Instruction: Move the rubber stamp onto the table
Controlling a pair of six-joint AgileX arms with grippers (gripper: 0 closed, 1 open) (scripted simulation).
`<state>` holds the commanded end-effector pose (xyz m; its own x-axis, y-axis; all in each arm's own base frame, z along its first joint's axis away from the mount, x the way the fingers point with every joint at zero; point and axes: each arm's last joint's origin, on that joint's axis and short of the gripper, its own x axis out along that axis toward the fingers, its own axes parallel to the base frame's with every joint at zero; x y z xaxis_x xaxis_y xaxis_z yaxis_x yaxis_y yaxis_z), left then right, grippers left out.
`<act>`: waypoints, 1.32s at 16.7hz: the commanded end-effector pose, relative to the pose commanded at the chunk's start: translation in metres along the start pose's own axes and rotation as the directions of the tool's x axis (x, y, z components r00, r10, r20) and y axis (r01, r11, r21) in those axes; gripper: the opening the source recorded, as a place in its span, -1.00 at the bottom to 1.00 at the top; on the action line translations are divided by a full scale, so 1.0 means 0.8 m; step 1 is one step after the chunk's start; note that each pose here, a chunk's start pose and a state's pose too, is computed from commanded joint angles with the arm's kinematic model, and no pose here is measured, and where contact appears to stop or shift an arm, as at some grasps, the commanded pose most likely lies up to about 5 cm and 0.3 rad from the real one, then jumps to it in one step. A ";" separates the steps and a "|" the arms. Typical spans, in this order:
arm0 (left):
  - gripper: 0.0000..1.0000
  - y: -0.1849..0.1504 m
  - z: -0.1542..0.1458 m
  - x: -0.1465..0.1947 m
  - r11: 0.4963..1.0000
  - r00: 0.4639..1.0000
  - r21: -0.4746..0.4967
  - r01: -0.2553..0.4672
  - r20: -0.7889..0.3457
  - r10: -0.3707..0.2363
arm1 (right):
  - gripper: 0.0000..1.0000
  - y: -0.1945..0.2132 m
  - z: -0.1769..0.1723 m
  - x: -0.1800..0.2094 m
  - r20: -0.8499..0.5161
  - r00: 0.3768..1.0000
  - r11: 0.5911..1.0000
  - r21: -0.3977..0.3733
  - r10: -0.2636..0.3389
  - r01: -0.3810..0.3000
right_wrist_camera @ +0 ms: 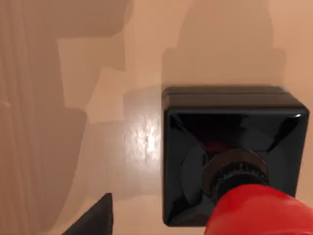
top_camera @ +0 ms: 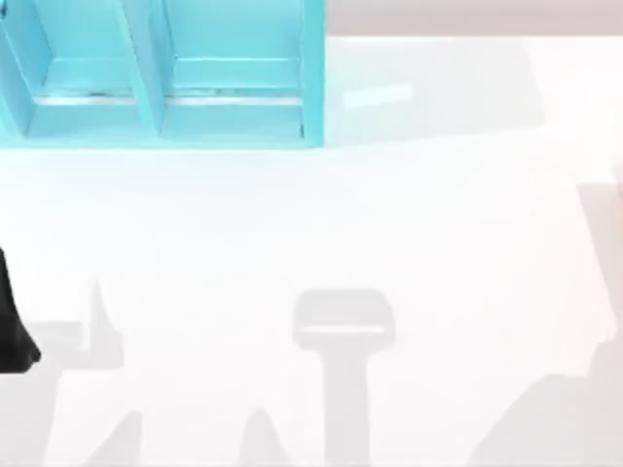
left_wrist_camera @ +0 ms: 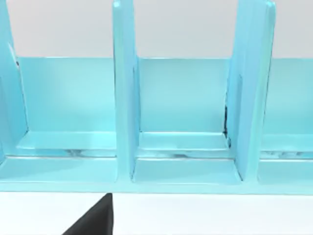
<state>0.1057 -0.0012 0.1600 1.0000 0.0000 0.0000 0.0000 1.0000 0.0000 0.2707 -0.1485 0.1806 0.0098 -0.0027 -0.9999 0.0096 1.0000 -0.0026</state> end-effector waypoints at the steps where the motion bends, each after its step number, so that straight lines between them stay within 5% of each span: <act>1: 1.00 0.000 0.000 0.000 1.000 1.000 0.000 0.000 0.000 0.000 | 1.00 0.001 -0.002 0.012 -0.004 1.000 1.000 0.000 0.002 -0.002; 7: 1.00 0.000 0.000 0.000 1.000 1.000 0.000 0.000 0.000 0.000 | 1.00 0.002 -0.005 0.025 -0.011 1.000 1.000 0.000 0.006 -0.006; 20: 1.00 0.000 0.000 0.000 1.000 1.000 0.000 0.000 0.000 0.000 | -0.96 0.002 -0.005 0.025 -0.011 1.000 1.000 0.000 0.006 -0.006; 22: 1.00 0.000 0.000 0.000 1.000 1.000 0.000 0.000 0.000 0.000 | -1.00 0.002 -0.005 0.025 -0.011 1.000 1.000 0.000 0.006 -0.006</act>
<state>0.1057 -0.0012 0.1600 1.0000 0.0000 0.0000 0.0000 1.0000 0.0000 0.2673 -0.1470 0.1606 -0.0011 0.0034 -1.0000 0.0098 0.9999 0.0034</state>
